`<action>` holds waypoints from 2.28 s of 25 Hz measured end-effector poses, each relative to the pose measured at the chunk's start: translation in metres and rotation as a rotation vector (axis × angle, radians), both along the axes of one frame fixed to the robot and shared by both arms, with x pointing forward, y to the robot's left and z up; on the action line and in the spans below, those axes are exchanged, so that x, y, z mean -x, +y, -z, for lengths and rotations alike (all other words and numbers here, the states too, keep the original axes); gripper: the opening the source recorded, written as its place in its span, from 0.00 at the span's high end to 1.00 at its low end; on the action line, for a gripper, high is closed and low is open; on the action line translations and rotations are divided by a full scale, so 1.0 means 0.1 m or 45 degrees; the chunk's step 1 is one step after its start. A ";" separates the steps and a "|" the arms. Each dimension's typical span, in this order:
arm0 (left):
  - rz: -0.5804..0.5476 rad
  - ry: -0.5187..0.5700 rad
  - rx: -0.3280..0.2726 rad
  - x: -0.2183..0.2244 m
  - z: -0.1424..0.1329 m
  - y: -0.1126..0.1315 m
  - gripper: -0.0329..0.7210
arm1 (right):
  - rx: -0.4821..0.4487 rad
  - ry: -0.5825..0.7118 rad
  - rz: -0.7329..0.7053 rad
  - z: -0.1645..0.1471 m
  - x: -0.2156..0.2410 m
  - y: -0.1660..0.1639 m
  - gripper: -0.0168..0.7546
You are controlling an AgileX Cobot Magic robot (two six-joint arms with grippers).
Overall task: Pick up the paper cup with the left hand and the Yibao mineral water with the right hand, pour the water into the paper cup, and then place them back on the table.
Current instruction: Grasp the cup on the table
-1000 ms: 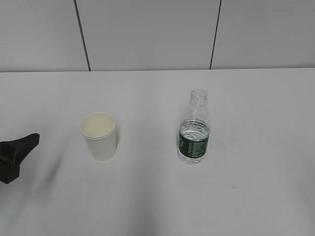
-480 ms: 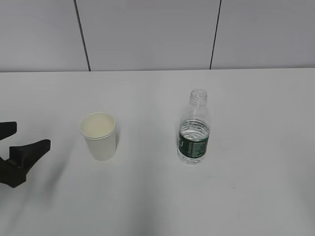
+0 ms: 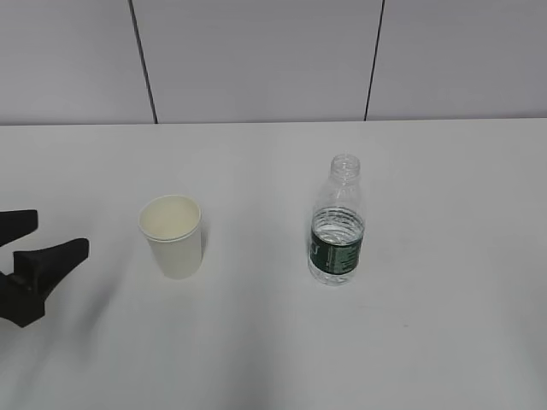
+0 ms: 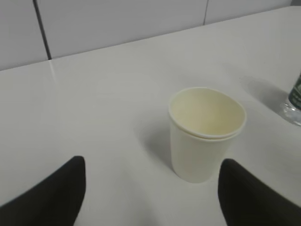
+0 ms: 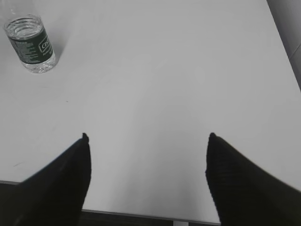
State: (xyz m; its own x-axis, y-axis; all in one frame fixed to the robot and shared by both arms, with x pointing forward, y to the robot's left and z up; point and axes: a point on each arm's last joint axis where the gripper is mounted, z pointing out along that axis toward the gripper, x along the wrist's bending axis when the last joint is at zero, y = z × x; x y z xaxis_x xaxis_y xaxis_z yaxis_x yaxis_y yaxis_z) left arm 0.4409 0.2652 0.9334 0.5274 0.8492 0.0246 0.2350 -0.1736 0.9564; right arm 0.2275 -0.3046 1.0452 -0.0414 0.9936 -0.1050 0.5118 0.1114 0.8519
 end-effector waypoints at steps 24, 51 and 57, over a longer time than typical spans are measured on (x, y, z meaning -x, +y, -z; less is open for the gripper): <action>0.468 0.289 -0.025 -0.29 -0.03 0.04 0.36 | 0.000 0.000 0.000 0.00 0.00 0.00 0.21; 0.284 0.164 0.144 -0.59 0.48 0.20 0.27 | 0.000 0.000 0.000 0.00 0.00 0.00 0.21; 0.339 0.136 0.080 -0.61 0.58 0.13 0.27 | 0.000 0.000 0.000 0.00 0.00 0.00 0.21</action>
State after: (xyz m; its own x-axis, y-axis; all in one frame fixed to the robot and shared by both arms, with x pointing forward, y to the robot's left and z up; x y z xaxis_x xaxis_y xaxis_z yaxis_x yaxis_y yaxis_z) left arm 0.5016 0.2782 0.8755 0.7285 0.6789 -0.0912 0.2892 -0.1840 0.9394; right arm 0.2275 -0.3046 1.0452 -0.0414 0.9936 -0.1050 0.5118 0.1114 0.8519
